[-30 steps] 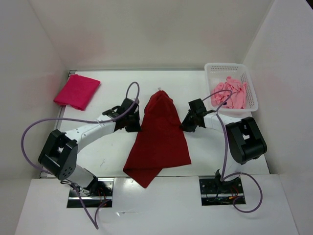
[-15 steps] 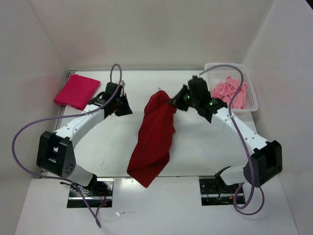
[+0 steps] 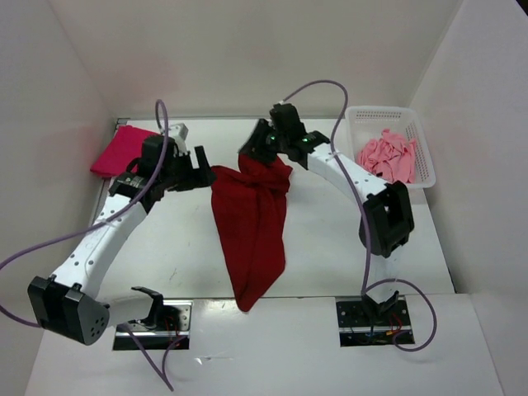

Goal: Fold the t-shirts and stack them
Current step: Flatten out the tshirt

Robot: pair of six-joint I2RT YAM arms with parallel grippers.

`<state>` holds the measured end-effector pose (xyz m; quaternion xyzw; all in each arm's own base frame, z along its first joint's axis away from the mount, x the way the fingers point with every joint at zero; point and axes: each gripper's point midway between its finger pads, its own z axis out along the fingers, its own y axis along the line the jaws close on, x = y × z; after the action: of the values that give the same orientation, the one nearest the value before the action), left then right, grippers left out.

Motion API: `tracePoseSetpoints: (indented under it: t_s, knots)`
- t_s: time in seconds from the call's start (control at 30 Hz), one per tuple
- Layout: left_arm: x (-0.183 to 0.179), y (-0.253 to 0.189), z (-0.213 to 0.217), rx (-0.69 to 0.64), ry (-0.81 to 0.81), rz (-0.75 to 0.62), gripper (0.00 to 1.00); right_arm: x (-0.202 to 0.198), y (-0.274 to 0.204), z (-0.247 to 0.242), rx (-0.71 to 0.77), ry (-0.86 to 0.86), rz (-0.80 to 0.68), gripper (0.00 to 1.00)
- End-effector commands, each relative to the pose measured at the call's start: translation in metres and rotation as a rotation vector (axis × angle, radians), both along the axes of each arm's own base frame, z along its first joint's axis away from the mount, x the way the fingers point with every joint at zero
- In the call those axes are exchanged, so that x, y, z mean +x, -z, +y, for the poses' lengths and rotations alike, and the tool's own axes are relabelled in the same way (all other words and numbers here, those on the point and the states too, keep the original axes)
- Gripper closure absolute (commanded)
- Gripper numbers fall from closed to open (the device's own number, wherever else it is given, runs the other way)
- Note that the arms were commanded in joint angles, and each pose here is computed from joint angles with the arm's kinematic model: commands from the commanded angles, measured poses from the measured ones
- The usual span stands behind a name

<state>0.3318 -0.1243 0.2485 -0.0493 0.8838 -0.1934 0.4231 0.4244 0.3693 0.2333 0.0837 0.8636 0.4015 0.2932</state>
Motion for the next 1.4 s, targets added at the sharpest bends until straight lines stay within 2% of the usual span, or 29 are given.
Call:
tracePoseSetpoints:
  t_s: [0.0,0.03,0.07,0.1,0.13,0.17,0.27,0.33,0.37,0.5,0.57,0.67,0.83,0.87,0.9,0.93,1.0,1.03,1.07,1.13,1.2,1.27,1.3,1.37]
  knots:
    - [-0.024,0.051,-0.006,0.076,0.060,0.142,0.09,0.004,0.006,-0.077,-0.100,0.144,-0.028,0.53]
    - [-0.029,0.060,-0.013,0.085,0.085,0.163,0.07,0.005,0.017,-0.090,-0.105,0.167,-0.019,0.65]
    - [-0.032,0.076,-0.016,0.106,0.094,0.205,0.03,0.002,0.022,-0.104,-0.093,0.191,-0.004,0.72]
    - [-0.031,0.080,-0.021,0.110,0.109,0.213,0.03,-0.009,0.058,-0.121,-0.126,0.216,0.067,0.79]
    - [-0.036,0.091,-0.028,0.107,0.123,0.250,0.03,-0.005,0.066,-0.135,-0.116,0.252,0.073,0.86]
    - [-0.039,0.102,-0.045,0.084,0.156,0.274,0.02,-0.012,0.077,-0.137,-0.124,0.252,0.088,0.88]
    - [-0.059,0.133,-0.083,0.057,0.248,0.341,0.02,-0.028,0.120,-0.151,-0.186,0.259,0.170,0.87]
    - [-0.062,0.134,-0.103,0.031,0.280,0.338,0.02,-0.040,0.145,-0.156,-0.210,0.256,0.213,0.77]
    - [-0.062,0.136,-0.111,0.046,0.294,0.337,0.02,-0.043,0.157,-0.157,-0.222,0.255,0.234,0.66]
    - [-0.075,0.155,-0.148,0.164,0.366,0.334,0.02,-0.052,0.189,-0.152,-0.209,0.230,0.306,0.61]
    - [-0.078,0.178,-0.146,0.251,0.362,0.370,0.02,-0.055,0.201,-0.153,-0.220,0.229,0.326,0.60]
    - [-0.080,0.205,-0.126,0.340,0.310,0.399,0.11,-0.055,0.204,-0.149,-0.202,0.215,0.321,0.59]
    - [-0.081,0.228,-0.120,0.379,0.298,0.428,0.14,-0.044,0.214,-0.140,-0.183,0.196,0.323,0.59]
    - [-0.082,0.233,-0.119,0.385,0.298,0.435,0.17,-0.044,0.216,-0.137,-0.169,0.180,0.326,0.59]
    - [-0.083,0.237,-0.122,0.377,0.307,0.445,0.32,-0.045,0.221,-0.137,-0.169,0.186,0.343,0.59]
    - [-0.083,0.239,-0.122,0.374,0.307,0.441,0.42,-0.040,0.215,-0.134,-0.160,0.186,0.327,0.59]
    - [-0.082,0.238,-0.121,0.369,0.287,0.442,0.61,-0.034,0.214,-0.128,-0.145,0.169,0.330,0.69]
    - [-0.080,0.235,-0.118,0.364,0.275,0.441,0.78,-0.034,0.214,-0.128,-0.144,0.169,0.330,0.74]
    - [-0.071,0.228,-0.111,0.344,0.246,0.428,0.83,-0.029,0.210,-0.126,-0.136,0.169,0.312,0.90]
    - [-0.060,0.199,-0.100,0.296,0.202,0.378,0.90,-0.027,0.192,-0.130,-0.138,0.188,0.281,1.00]
    - [-0.035,0.173,-0.071,0.281,0.128,0.329,0.97,-0.032,0.179,-0.141,-0.175,0.227,0.279,1.00]
    - [-0.025,0.150,-0.041,0.263,0.079,0.294,0.98,-0.027,0.144,-0.160,-0.211,0.292,0.198,1.00]
    - [-0.011,0.141,-0.016,0.252,0.016,0.285,0.98,-0.030,0.140,-0.172,-0.225,0.320,0.206,1.00]
    - [-0.004,0.137,0.008,0.277,-0.002,0.281,0.98,-0.028,0.122,-0.189,-0.230,0.347,0.167,1.00]
